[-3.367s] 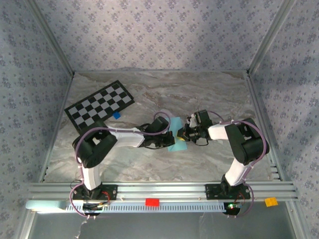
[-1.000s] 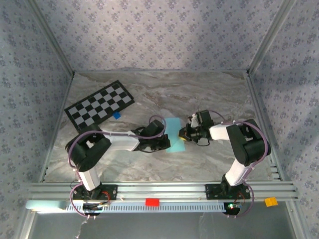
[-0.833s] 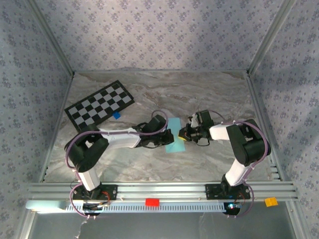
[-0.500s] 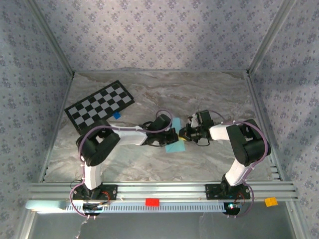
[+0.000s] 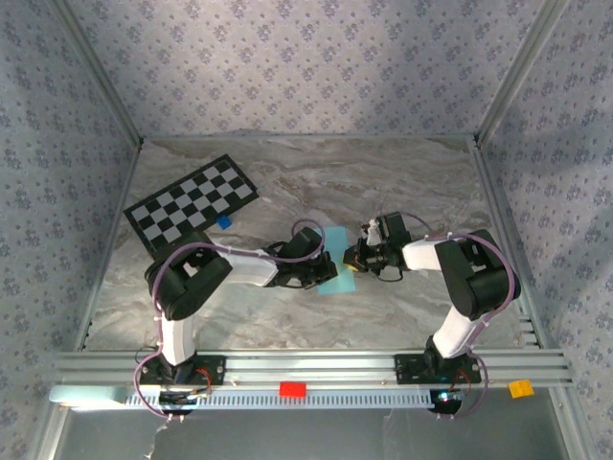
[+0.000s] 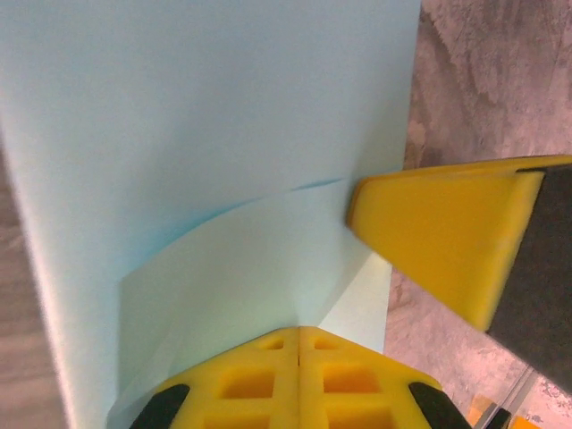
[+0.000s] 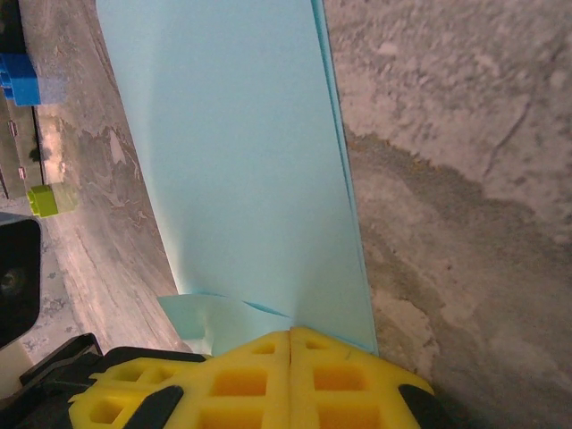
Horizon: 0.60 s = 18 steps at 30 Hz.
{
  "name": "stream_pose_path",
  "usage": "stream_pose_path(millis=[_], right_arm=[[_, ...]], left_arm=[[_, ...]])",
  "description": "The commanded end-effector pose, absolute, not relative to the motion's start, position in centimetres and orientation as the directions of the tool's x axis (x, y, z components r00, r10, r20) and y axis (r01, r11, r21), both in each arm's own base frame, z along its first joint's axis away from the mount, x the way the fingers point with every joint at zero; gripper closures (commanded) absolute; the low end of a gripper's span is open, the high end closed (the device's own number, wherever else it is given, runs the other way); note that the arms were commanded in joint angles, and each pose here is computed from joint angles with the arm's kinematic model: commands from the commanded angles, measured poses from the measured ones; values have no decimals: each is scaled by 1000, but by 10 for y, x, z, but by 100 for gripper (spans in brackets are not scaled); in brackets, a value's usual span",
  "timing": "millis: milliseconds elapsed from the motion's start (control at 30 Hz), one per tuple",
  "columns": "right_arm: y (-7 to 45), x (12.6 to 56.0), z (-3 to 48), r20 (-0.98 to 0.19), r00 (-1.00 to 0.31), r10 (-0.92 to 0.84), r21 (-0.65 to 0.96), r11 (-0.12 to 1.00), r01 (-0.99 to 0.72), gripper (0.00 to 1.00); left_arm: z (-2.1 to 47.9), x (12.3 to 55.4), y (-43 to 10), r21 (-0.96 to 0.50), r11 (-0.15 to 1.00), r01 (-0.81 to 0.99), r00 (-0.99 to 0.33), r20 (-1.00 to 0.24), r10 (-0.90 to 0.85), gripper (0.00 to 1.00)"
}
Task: Fold a paper plane with a square sheet of paper (pick it up from the middle)
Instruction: Fold the triangle a second time at the center of the table.
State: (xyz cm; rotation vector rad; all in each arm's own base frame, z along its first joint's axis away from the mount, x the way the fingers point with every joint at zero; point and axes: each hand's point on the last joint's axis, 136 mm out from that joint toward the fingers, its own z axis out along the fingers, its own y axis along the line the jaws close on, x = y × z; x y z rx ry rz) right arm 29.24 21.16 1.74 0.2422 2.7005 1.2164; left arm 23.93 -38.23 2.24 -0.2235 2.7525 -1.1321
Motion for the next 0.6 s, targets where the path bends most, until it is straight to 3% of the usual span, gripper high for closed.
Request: stream_pose_path(millis=[0,300,567], right_arm=[[189,269,-23,13,-966,257,640,741,205,100],[188,271,-20,10,-968,252,635,746,201,100],[186,269,-20,15,-966,257,631,748,208,100]], left_arm=[[5,215,-363,-652,750,-111,-985,-28,-170,95],[3,191,-340,-574,816,-59,-993,-53,-110,95],[55,217,-365,-620,783,54,-975,-201,-92,95]])
